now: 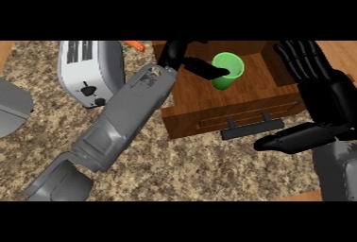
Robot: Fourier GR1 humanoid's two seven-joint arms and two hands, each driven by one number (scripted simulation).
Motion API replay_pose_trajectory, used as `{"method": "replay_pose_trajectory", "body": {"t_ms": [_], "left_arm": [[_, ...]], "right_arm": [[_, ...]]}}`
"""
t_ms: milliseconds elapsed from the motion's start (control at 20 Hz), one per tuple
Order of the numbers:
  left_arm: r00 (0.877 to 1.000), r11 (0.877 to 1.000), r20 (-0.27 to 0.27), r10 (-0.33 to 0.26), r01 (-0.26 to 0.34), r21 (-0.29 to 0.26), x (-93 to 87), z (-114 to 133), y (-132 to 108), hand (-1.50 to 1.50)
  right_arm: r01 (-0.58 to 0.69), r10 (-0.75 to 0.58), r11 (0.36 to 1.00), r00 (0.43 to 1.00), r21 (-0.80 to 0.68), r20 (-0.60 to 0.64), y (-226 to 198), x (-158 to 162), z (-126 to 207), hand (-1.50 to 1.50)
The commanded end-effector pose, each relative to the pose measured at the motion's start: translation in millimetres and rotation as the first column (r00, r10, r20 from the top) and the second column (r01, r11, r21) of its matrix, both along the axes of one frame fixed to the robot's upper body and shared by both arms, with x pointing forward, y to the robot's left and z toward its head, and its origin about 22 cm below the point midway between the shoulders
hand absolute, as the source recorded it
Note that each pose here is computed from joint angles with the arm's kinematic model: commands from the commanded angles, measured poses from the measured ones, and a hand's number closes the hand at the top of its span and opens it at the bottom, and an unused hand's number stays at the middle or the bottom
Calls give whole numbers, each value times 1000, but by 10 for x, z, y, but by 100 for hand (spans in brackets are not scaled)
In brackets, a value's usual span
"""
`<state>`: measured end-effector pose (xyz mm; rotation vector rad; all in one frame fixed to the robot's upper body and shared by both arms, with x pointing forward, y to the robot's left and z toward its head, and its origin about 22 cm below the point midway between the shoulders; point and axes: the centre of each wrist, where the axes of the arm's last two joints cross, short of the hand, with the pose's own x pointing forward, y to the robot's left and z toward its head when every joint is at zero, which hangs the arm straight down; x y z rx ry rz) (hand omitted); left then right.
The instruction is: Pick up the cup, place it into the drawer and close the drawer
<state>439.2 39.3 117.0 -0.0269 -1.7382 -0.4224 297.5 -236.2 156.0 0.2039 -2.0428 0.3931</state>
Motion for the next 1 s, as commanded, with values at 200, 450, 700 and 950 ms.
{"method": "replay_pose_trajectory", "body": {"t_ms": [200, 450, 700, 950], "left_arm": [[999, 967, 45, -30, 41, -253, -32, 44, -9, -150], [992, 935, 123, 24, 22, -354, -20, 204, -65, -150], [991, 925, 119, 69, -19, -379, -22, 59, 2, -150], [993, 917, 86, 86, -45, -396, -35, -68, 60, -150]], "right_arm": [[-354, 354, 935, 935, -21, -10, 322, -13, 46, 150], [-491, 466, 854, 869, -171, -167, 302, -9, -59, 150], [-477, 377, 758, 877, -445, -297, 208, -87, -30, -150], [-314, 209, 688, 949, -654, -236, 184, -205, -220, -150]]}}
